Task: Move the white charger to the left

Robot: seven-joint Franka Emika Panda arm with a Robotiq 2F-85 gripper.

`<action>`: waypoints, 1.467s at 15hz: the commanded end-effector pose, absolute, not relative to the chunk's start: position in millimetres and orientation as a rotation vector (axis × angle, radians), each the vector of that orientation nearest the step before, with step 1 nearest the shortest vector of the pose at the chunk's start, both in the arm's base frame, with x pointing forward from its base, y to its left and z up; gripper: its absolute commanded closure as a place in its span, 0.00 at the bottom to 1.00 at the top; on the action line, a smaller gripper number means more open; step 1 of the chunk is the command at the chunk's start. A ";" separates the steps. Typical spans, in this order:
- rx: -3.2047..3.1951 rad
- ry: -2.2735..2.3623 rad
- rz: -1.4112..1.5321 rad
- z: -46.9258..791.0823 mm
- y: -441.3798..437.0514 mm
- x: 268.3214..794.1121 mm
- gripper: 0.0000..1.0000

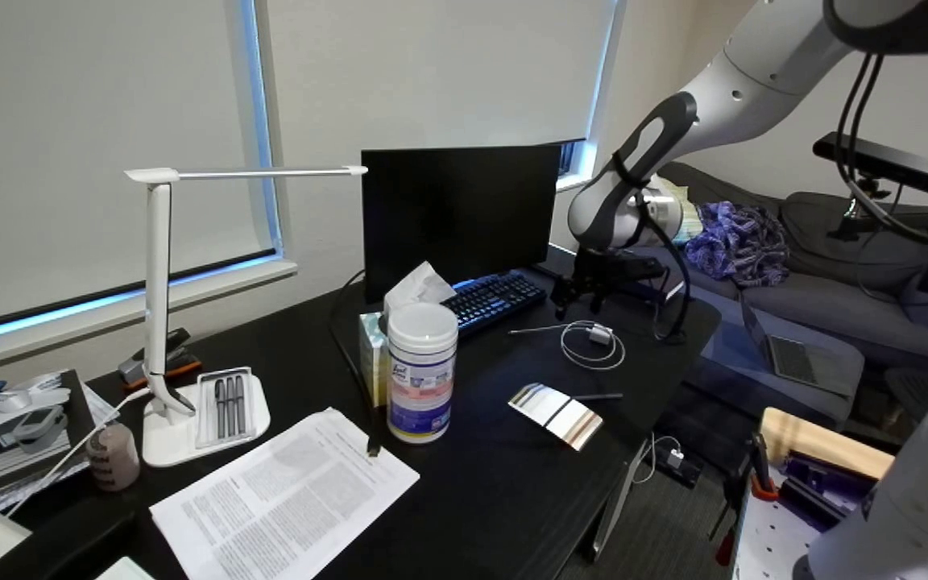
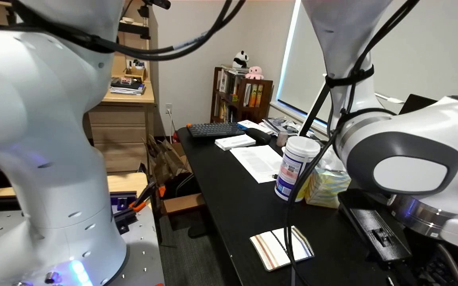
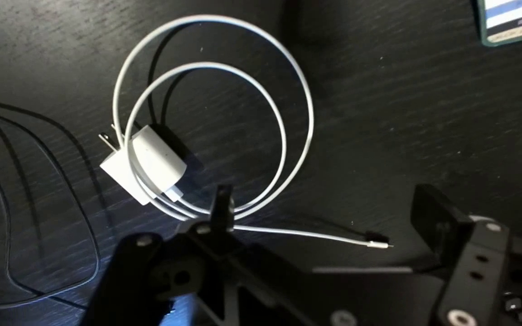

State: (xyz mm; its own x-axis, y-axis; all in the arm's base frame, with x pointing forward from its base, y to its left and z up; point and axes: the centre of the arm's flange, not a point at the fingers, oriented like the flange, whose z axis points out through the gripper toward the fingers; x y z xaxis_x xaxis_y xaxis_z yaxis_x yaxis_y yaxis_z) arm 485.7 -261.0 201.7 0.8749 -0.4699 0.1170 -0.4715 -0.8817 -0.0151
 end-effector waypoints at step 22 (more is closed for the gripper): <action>2.999 -0.926 0.161 97.0 -300.1 514.8 0.40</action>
State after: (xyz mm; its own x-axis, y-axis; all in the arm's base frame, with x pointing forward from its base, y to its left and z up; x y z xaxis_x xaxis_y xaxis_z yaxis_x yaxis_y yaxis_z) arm 510.7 -294.4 103.8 0.8298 -0.5478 0.1066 -0.5494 -0.8354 -0.0162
